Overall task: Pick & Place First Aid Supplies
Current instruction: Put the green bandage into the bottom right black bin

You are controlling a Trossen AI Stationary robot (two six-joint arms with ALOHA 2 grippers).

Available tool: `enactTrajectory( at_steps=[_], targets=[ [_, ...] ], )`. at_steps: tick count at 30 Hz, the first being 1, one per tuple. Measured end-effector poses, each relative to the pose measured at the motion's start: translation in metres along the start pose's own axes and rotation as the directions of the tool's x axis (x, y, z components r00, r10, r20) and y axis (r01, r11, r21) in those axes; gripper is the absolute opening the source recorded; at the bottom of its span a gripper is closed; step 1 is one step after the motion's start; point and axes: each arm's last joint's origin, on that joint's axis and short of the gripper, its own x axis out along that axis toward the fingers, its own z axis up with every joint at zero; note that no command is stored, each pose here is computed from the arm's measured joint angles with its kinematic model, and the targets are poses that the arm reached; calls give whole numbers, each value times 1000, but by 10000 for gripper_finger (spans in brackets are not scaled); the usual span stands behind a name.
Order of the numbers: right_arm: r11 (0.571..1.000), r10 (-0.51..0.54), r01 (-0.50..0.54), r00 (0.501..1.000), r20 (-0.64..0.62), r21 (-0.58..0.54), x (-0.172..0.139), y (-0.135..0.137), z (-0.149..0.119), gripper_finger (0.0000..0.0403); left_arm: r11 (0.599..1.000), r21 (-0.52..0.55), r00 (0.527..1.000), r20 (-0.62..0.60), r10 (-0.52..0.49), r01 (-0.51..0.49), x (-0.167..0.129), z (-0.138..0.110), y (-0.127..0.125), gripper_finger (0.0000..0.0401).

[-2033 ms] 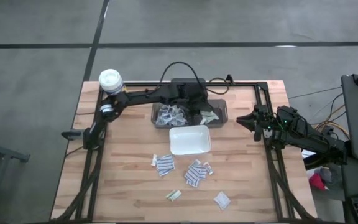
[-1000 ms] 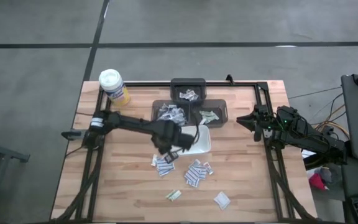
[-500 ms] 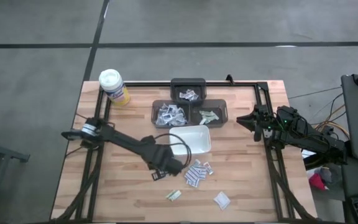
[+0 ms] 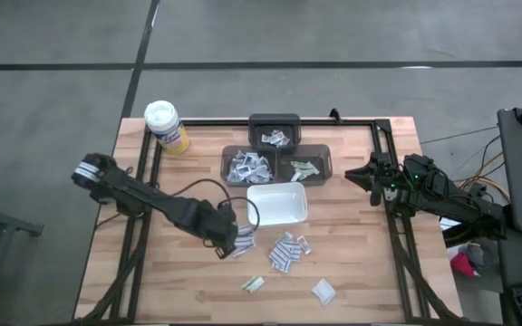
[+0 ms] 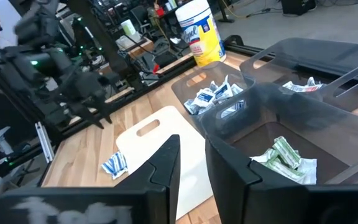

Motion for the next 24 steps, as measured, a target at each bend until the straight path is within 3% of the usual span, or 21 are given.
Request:
enactTrajectory(
  at_steps=[6,14,24],
  targets=[
    [1000,0,0,1000,0,0,0,0,0,69,993,113,999,23,-25,23,24,-13,16,94],
    [1000,0,0,1000,0,19,0,0,0,82,949,303,995,73,69,-88,38,-14,28,94],
    [1000,0,0,1000,0,18,0,0,0,82,920,382,991,132,37,-85,40,2,32,94]
  ],
)
